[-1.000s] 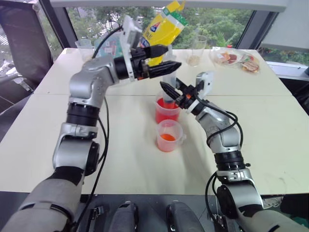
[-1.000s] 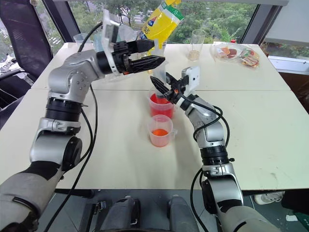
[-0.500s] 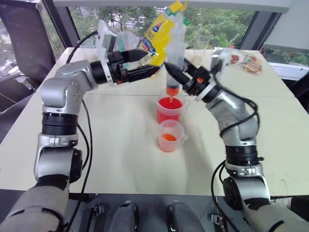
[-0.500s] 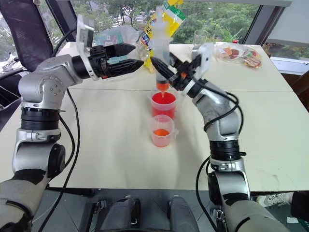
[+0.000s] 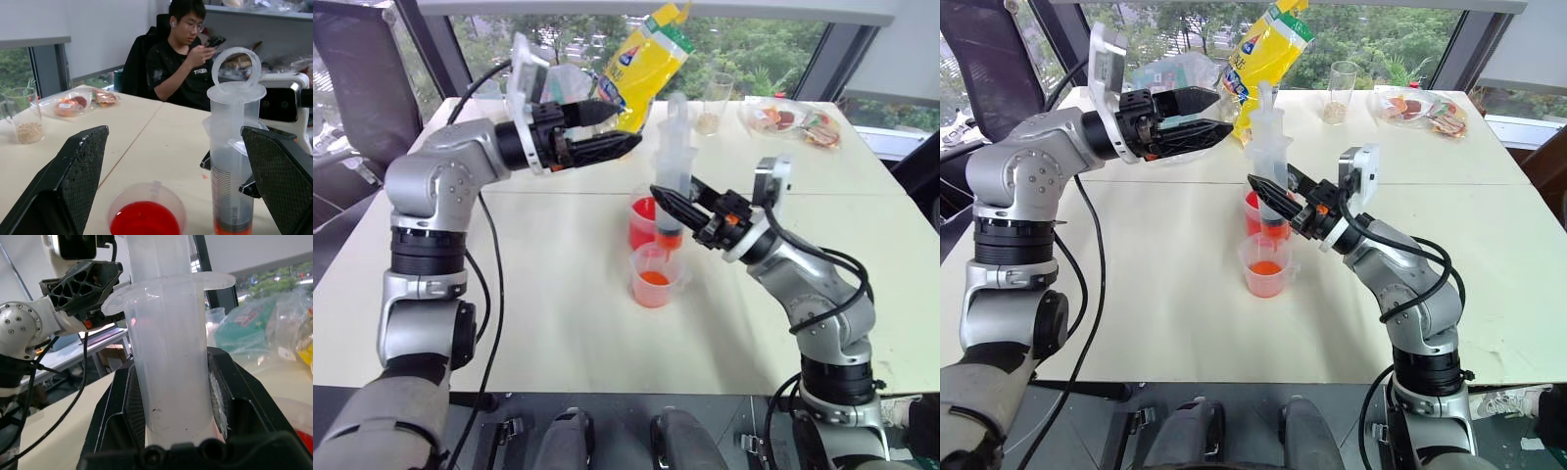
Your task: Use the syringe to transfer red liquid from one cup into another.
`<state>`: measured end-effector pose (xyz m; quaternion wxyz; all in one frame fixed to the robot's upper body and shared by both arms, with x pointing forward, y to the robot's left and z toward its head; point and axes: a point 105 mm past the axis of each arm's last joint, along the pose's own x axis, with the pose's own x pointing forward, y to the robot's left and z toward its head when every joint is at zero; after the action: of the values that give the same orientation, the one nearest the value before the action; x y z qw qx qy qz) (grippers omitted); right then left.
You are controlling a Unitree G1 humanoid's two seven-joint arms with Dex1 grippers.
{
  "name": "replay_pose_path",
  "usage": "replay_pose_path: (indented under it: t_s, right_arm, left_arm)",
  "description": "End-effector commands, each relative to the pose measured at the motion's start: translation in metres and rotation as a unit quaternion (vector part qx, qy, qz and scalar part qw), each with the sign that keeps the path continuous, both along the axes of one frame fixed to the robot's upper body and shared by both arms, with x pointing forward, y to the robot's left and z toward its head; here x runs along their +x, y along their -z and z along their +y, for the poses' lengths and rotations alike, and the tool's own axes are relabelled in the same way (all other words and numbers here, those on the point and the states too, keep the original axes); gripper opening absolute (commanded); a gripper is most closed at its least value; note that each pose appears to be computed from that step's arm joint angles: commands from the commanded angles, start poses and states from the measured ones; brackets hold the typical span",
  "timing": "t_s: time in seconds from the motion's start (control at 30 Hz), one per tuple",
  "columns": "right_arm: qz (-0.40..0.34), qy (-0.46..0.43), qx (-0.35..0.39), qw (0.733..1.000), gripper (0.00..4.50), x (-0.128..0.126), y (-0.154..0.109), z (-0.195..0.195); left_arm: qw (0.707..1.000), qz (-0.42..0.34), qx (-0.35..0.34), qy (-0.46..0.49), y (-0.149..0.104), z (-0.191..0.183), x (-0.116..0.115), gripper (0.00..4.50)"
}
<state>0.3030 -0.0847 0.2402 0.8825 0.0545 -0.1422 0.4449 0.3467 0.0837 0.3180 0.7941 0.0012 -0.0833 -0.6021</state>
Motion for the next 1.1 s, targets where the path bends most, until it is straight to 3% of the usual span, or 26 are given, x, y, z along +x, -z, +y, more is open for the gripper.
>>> replay_pose_path:
  t_s: [0.03,0.33,0.6,0.63,0.67,0.9,1.1]
  right_arm:
    - [-0.029,-0.007,-0.004,1.0,1.39,-0.009,-0.007,0.004]
    - [-0.027,-0.014,-0.011,0.999,1.39,-0.012,-0.002,0.01]
    - [-0.03,-0.02,-0.019,0.999,1.39,-0.015,-0.001,0.012]
    - [-0.031,-0.02,-0.02,0.999,1.39,-0.015,-0.001,0.012]
    - [-0.032,-0.02,-0.02,0.999,1.39,-0.015,-0.002,0.012]
    - [-0.035,-0.022,-0.021,0.999,1.39,-0.016,-0.003,0.013]
    - [-0.04,-0.02,-0.02,0.999,1.39,-0.016,-0.006,0.013]
  left_arm:
    - [0.999,-0.027,-0.01,0.026,-0.014,-0.009,-0.01,4.46]
    - [0.998,-0.03,-0.026,0.041,-0.02,-0.02,-0.006,4.46]
    - [0.997,-0.017,-0.018,0.073,-0.007,-0.039,-0.006,4.46]
    - [0.997,-0.016,-0.016,0.079,-0.005,-0.041,-0.007,3.91]
    - [0.996,-0.015,-0.015,0.086,-0.004,-0.044,-0.009,3.65]
    - [0.993,-0.008,-0.013,0.118,0.001,-0.054,-0.016,0.04]
    - [0.992,-0.009,-0.003,0.126,0.005,-0.056,-0.019,0.04]
